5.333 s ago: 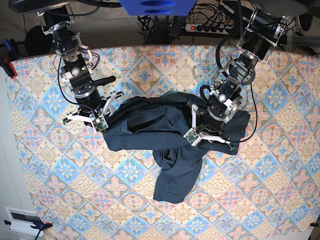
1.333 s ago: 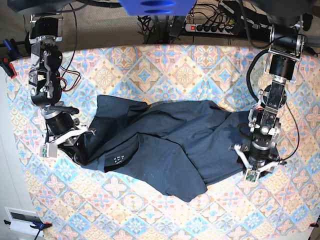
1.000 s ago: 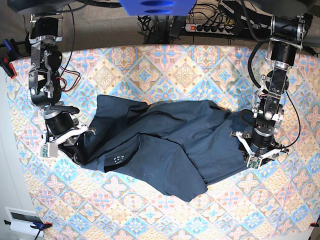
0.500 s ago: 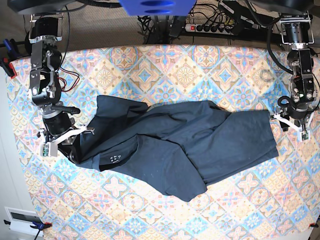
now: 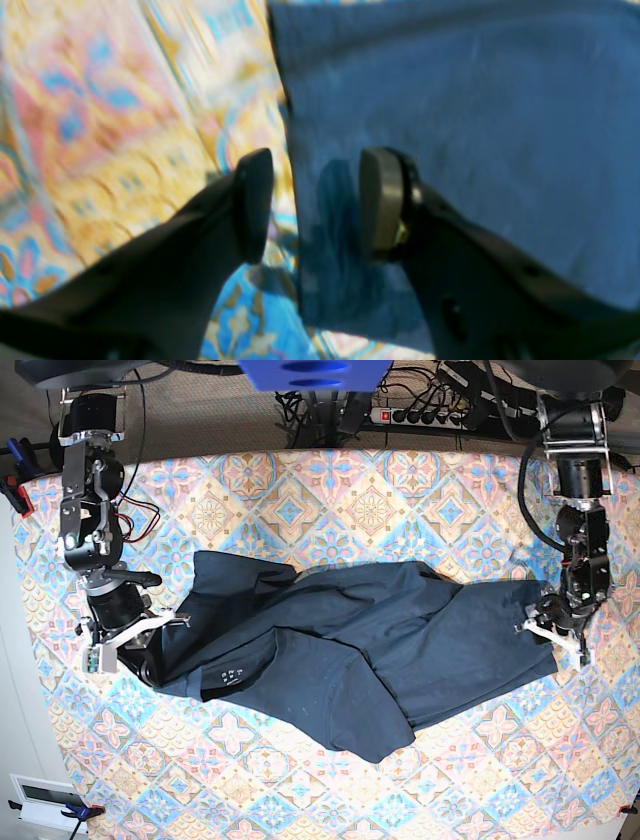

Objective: Layout the t-shirt on the table in an organized manner, then fold the t-shirt properly
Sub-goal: 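Pull the shirt edge outward with the left gripper to flatten it, then release the shirt with the right gripper and move the left gripper inward, then grasp the shirt hem with the left gripper and drag it along the table, then pull the shirt apart with both grippers, right gripper holding the collar end, then regrasp the shirt end with the left gripper and stretch it taut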

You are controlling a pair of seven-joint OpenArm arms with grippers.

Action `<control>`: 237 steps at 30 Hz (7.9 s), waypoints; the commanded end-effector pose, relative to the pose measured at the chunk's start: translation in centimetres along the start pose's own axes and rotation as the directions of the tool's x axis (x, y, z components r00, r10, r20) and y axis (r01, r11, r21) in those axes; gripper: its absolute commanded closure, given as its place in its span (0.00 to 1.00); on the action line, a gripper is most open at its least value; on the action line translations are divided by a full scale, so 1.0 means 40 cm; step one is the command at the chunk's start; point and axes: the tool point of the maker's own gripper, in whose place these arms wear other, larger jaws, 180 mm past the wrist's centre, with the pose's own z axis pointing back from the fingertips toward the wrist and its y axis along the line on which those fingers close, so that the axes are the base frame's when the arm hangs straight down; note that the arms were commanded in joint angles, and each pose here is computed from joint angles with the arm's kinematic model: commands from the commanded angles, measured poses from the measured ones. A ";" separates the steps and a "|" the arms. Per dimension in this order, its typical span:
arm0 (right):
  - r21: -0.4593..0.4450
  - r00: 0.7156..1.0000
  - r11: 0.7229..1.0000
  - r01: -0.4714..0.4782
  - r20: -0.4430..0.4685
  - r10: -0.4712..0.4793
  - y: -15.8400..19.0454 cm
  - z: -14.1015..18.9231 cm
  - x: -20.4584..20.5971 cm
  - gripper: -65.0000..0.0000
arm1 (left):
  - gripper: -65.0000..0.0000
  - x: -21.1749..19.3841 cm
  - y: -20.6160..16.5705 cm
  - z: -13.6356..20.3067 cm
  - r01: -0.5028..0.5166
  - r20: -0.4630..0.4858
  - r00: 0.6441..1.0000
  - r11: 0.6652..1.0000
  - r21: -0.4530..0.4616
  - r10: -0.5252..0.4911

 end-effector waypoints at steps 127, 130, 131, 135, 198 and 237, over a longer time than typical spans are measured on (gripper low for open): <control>0.030 0.868 0.998 -0.056 -0.492 0.064 0.017 0.074 -0.382 0.60 | 0.54 0.355 -0.433 -0.103 -0.371 0.010 0.916 0.858 -0.356 0.400; 0.166 0.853 0.983 -0.080 -0.499 0.154 0.124 0.086 -0.398 0.55 | 0.36 0.324 -0.478 -0.085 -0.263 0.034 0.954 0.887 -0.379 0.298; 0.191 0.851 0.978 -0.080 -0.497 0.166 0.147 0.089 -0.400 0.52 | 0.31 0.327 -0.487 -0.071 -0.225 0.059 0.962 0.893 -0.390 0.268; 0.212 0.846 0.974 -0.080 -0.503 0.179 0.167 0.092 -0.412 0.45 | 0.25 0.286 -0.496 -0.007 -0.110 0.108 0.979 0.898 -0.426 0.171; 0.021 0.768 0.809 -0.588 -0.299 0.566 0.050 -0.112 -0.233 0.99 | 0.26 -0.020 -0.332 0.064 -0.096 0.006 0.995 0.930 -0.354 0.104; -0.190 0.893 0.917 -0.350 -0.363 0.265 -0.323 -0.169 -0.091 0.99 | 1.00 0.121 -0.644 0.088 0.479 0.385 0.858 0.802 -0.357 -0.341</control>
